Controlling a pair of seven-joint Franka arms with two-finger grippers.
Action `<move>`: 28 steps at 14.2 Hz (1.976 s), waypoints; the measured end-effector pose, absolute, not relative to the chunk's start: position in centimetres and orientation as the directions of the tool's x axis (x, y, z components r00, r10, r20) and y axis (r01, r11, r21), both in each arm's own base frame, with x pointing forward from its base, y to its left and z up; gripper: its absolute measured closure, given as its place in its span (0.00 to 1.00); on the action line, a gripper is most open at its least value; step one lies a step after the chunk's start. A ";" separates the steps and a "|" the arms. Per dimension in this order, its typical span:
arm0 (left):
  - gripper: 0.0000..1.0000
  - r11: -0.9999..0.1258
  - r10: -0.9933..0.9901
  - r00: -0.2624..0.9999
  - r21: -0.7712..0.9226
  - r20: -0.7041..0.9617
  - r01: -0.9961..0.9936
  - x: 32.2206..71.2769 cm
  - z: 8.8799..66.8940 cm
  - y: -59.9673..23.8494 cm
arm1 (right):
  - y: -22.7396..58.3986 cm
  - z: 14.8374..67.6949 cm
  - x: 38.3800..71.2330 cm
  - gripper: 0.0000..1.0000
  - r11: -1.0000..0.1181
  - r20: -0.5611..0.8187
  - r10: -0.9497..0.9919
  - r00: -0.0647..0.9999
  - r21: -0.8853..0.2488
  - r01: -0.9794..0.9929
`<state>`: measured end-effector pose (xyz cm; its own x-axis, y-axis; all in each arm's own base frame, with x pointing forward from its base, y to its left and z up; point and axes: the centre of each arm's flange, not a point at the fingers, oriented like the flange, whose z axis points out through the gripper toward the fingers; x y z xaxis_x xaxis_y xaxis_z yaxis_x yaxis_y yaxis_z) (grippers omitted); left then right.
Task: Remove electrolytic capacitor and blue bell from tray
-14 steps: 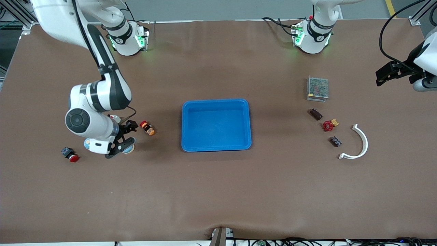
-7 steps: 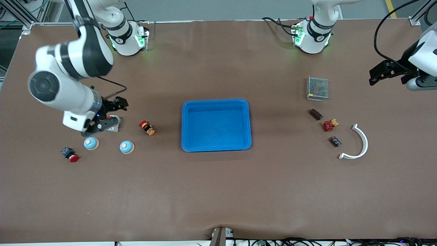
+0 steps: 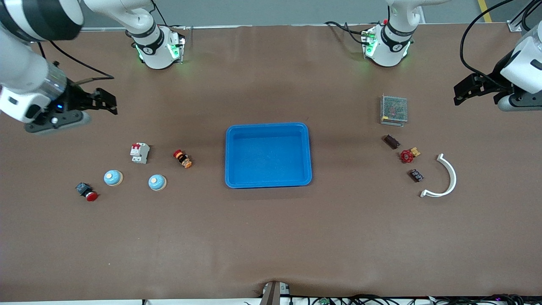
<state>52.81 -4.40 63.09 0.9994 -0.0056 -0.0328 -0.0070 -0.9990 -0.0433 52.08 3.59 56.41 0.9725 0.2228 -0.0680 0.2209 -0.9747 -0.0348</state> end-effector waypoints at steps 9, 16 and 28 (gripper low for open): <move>0.00 -0.999 -0.016 1.000 -0.044 -0.021 -0.017 52.6 63.6 -5.1 | -1.2 60.1 50.4 0.00 -0.991 0.000 0.134 0.991 -0.032 0.133; 0.00 -0.998 -0.039 0.999 -0.044 -0.013 -0.040 52.2 64.1 -6.7 | -1.6 61.5 50.6 0.00 -0.992 0.034 0.120 0.992 -0.025 0.121; 0.00 -0.999 -0.022 1.000 -0.043 -0.018 -0.023 51.7 64.5 -6.5 | -3.7 64.1 50.8 0.00 -0.999 0.095 0.038 0.995 -0.021 0.040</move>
<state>51.70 -6.47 64.51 0.9996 -0.0219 -0.0179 -0.0227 -0.9988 -0.0432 50.76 -3.74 64.12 0.9947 0.0376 0.0953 0.0398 -0.9990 -0.0209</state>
